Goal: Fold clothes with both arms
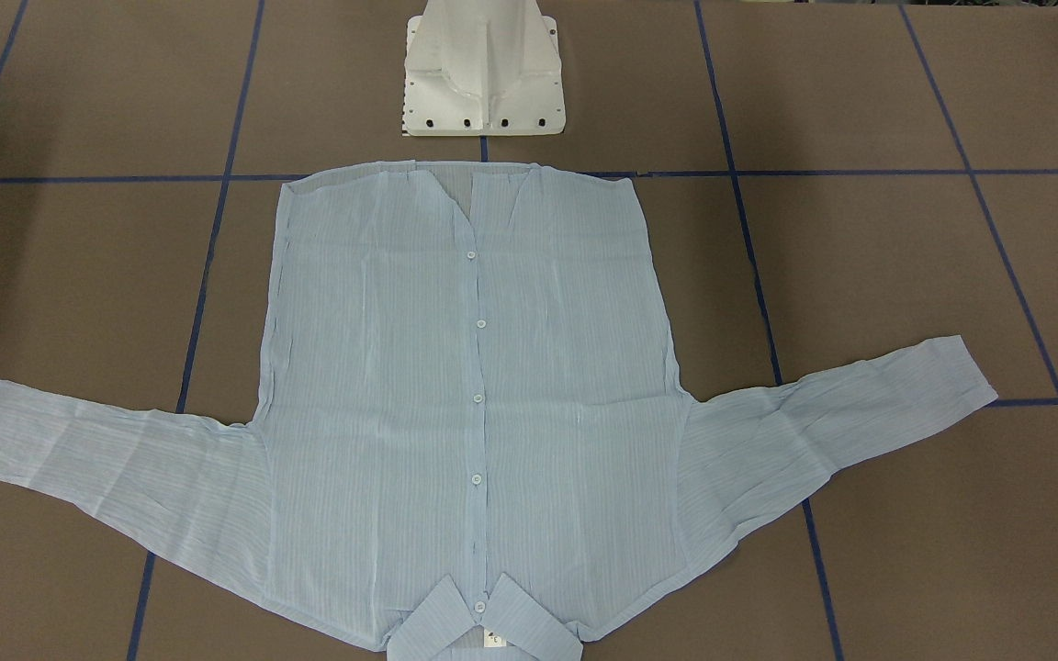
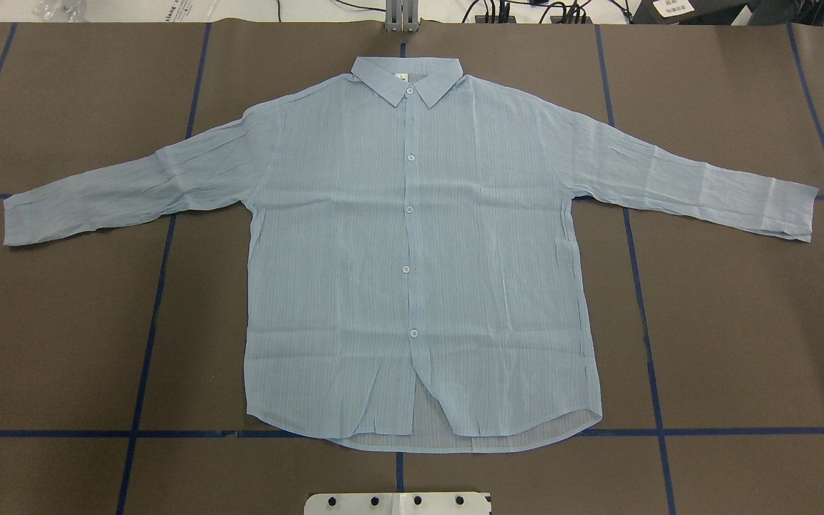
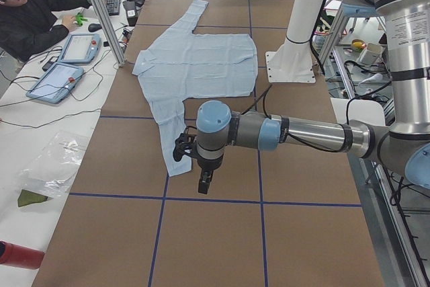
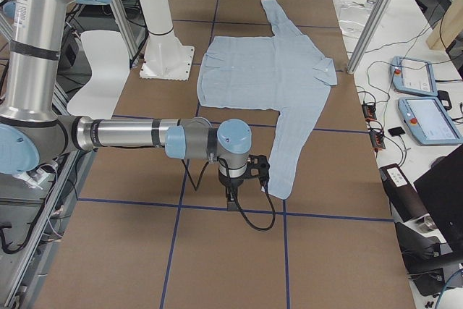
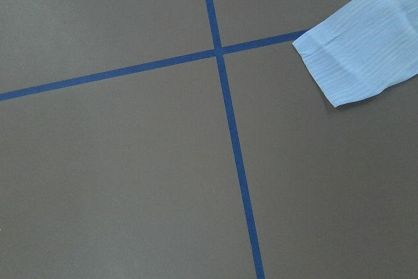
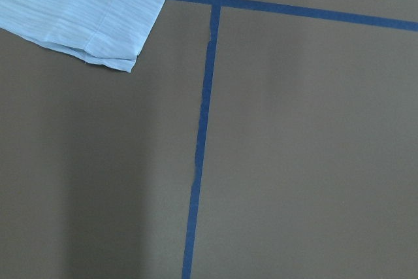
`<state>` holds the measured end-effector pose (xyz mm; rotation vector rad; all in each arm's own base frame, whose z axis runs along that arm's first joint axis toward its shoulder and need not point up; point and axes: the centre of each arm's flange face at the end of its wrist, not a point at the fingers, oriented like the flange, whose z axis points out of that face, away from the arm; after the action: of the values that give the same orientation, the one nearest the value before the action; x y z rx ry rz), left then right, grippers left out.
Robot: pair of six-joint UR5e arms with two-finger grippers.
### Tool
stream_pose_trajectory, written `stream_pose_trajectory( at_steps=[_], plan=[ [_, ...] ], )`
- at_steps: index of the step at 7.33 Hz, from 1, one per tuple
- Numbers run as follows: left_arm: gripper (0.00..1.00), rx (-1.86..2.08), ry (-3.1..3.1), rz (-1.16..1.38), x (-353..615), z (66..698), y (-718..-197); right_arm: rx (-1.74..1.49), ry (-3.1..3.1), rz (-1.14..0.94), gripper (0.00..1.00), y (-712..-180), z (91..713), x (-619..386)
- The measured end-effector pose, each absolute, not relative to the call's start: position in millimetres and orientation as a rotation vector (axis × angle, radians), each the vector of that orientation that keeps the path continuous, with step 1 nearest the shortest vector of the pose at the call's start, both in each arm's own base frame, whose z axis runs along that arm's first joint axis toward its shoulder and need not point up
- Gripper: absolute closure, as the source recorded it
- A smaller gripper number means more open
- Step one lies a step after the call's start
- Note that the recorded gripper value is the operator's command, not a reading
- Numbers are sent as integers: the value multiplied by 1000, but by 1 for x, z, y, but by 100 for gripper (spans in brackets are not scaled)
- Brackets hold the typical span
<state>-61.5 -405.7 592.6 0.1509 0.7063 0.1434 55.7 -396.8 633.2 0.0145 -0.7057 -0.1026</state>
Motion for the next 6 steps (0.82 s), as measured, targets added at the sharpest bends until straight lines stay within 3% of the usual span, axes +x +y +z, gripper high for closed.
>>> stream_pose_trajectory(
  at_steps=[6],
  plan=[
    [0,291,695,197,-62,574,-413,116,-704,-143,0,-409,603,55]
  ],
)
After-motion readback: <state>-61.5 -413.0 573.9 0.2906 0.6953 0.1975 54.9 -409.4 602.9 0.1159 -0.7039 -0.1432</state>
